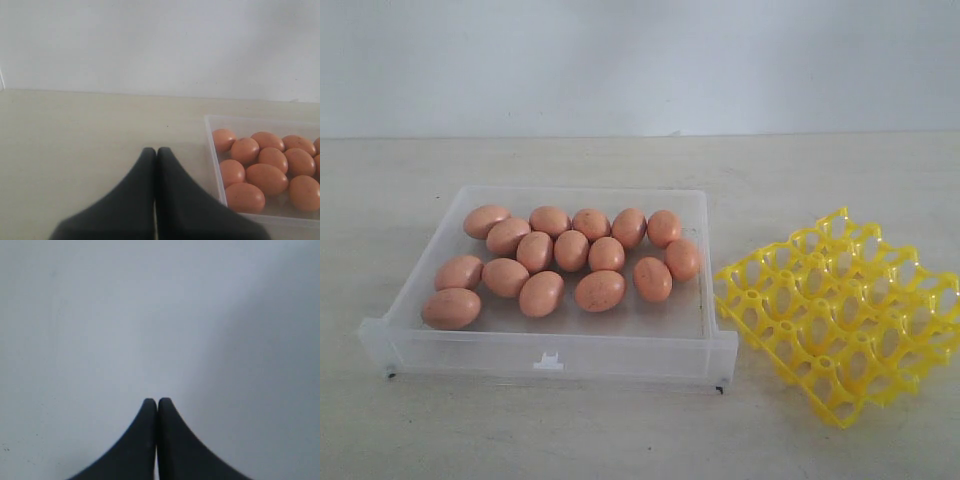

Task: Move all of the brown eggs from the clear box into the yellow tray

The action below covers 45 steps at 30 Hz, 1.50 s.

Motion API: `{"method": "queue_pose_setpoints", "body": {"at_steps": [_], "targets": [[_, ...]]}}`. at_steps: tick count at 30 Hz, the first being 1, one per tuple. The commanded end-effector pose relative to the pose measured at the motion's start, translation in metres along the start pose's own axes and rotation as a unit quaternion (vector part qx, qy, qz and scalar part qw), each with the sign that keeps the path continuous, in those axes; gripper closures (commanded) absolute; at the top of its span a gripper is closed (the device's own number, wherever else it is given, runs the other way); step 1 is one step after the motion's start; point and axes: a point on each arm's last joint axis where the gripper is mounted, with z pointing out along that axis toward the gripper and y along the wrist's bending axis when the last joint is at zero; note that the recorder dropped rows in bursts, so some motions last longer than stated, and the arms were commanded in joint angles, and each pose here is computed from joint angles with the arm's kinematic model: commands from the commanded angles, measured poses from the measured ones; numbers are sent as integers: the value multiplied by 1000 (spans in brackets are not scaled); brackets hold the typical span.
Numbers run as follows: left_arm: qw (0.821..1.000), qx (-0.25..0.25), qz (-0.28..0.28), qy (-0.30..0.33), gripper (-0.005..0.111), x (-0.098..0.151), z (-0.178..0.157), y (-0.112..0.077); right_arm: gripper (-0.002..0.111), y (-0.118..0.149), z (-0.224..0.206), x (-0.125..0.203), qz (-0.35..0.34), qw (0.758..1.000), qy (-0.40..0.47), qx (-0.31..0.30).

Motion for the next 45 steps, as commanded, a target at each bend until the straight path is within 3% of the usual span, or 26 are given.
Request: {"method": "queue_pose_setpoints", "body": {"at_steps": [1, 3, 10, 17, 21, 22, 25, 26, 28, 30, 31, 35, 38, 40, 45], "targets": [[1000, -1, 2, 0, 111, 1, 0, 0, 109, 1, 0, -1, 77, 997, -6, -4], [1000, -1, 2, 0, 111, 1, 0, 0, 109, 1, 2, -1, 116, 993, 16, 2], [1000, -1, 2, 0, 111, 1, 0, 0, 109, -4, 3, 7, 117, 985, 113, 51], [1000, -1, 2, 0, 111, 1, 0, 0, 109, -6, 2, 12, 124, 980, 139, 65], [1000, -1, 2, 0, 111, 1, 0, 0, 108, -7, 3, 9, 164, 967, 172, 94], [1000, -1, 2, 0, 111, 1, 0, 0, 107, -6, 4, 3, 153, 965, 187, 101], [1000, -1, 2, 0, 111, 1, 0, 0, 92, 2, 21, -45, -25, 961, 269, 61], [1000, -1, 2, 0, 111, 1, 0, 0, 89, 4, 27, -51, -28, 956, 287, 50], [1000, -1, 2, 0, 111, 1, 0, 0, 79, 15, 55, -64, -20, 928, 373, -1], [1000, -1, 2, 0, 111, 1, 0, 0, 76, 35, 93, -60, -3, 871, 484, -90], [1000, -1, 2, 0, 111, 1, 0, 0, 76, 42, 106, -55, 0, 853, 507, -120], [1000, -1, 2, 0, 111, 1, 0, 0, 75, 72, 165, -3, 48, 781, 596, -179], [1000, -1, 2, 0, 111, 1, 0, 0, 56, 104, 187, 54, 33, 735, 643, -212], [1000, -1, 2, 0, 111, 1, 0, 0, 49, 117, 196, 73, 29, 728, 649, -220], [1000, -1, 2, 0, 111, 1, 0, 0, 49, 131, 214, 96, 14, 721, 652, -234]]}}
